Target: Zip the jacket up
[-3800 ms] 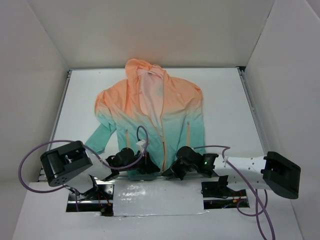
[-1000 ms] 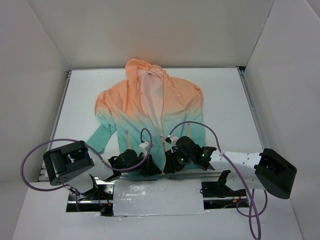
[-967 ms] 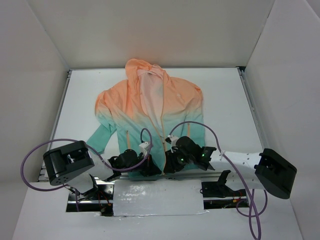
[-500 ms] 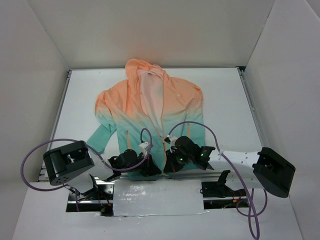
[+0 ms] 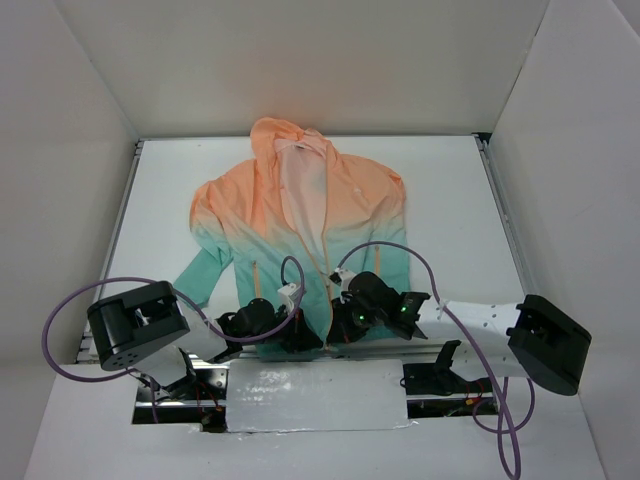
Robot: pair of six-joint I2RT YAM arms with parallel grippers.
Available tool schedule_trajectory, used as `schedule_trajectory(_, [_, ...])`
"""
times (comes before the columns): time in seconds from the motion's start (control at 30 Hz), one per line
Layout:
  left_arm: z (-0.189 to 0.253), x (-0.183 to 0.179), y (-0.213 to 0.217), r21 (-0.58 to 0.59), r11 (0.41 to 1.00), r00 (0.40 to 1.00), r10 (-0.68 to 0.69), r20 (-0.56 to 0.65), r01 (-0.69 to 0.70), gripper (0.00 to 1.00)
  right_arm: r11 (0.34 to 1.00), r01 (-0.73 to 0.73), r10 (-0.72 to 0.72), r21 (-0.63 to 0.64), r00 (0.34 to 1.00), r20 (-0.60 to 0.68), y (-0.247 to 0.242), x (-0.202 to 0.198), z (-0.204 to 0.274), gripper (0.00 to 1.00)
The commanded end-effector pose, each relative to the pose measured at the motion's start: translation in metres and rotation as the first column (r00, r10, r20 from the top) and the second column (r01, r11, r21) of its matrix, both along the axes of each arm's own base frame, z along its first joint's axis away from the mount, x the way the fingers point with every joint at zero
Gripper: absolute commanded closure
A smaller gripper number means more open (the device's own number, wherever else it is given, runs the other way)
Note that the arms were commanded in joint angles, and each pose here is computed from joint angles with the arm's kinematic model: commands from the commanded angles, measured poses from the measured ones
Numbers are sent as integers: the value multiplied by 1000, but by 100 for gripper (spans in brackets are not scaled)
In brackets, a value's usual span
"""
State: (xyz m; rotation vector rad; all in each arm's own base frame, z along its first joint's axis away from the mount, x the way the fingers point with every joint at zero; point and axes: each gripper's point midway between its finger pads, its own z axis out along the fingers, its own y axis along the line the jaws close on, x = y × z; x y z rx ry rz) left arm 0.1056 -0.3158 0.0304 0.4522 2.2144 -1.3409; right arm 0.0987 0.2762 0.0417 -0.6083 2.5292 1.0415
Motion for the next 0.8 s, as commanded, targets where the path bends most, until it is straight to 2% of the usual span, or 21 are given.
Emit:
schedule_trajectory(0.0, [19,-3,-11,-76,996,997,-53,59,57,100,997,78,-79,27,996,47,9,19,19,100])
schedule_trajectory(0.4, [26,-10,-14,-100,990,991,-86,98,96,100,947,317,-318,45,948,21,-16,54,22,100])
schedule_trajectory(0.53, [27,-11,-15,-101,989,990,-94,104,105,100,944,315,-317,97,948,5,-16,56,32,100])
schedule_trajectory(0.77, [26,-15,-18,-98,987,987,-119,106,130,100,951,296,-294,84,955,-34,-19,47,30,100])
